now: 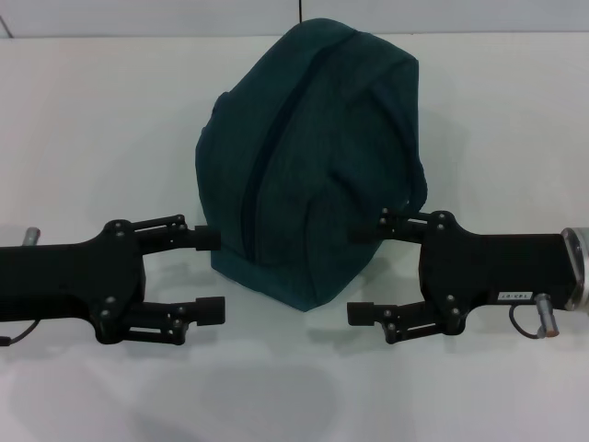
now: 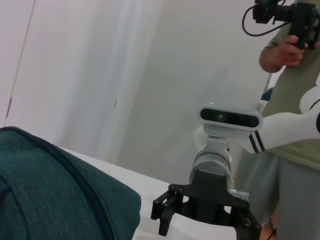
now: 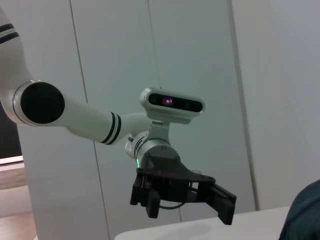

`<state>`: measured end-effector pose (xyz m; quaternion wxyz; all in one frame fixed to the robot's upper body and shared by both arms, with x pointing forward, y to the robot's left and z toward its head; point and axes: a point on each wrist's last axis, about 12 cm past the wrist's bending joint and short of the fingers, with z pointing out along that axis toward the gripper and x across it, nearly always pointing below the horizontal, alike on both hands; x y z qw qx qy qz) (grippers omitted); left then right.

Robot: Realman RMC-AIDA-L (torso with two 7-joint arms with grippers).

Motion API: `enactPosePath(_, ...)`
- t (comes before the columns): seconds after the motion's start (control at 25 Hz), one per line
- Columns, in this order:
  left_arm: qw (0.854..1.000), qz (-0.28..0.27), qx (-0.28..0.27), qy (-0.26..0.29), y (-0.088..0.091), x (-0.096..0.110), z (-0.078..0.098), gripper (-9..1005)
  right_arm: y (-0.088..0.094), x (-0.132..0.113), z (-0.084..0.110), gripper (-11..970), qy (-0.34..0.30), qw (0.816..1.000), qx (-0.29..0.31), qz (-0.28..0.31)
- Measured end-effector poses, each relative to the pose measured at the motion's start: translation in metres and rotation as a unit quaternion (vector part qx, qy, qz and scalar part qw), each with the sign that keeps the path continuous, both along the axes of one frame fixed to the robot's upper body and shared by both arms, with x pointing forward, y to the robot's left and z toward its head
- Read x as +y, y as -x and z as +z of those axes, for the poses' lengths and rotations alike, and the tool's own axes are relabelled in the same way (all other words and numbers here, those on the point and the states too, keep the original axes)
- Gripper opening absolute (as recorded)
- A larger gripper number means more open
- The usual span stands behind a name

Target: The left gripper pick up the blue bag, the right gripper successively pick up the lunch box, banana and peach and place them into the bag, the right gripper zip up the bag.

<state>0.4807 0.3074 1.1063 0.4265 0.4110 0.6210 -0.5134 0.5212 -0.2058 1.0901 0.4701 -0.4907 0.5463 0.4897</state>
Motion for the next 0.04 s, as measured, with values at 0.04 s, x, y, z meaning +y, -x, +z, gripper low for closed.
enactPosePath(0.04, 1.000, 0.000, 0.000, 0.000, -0.0001, -0.0001, 0.0000, 874, 0.0000, 0.0000, 0.0000, 885, 0.000, 1.000, 0.000, 0.000)
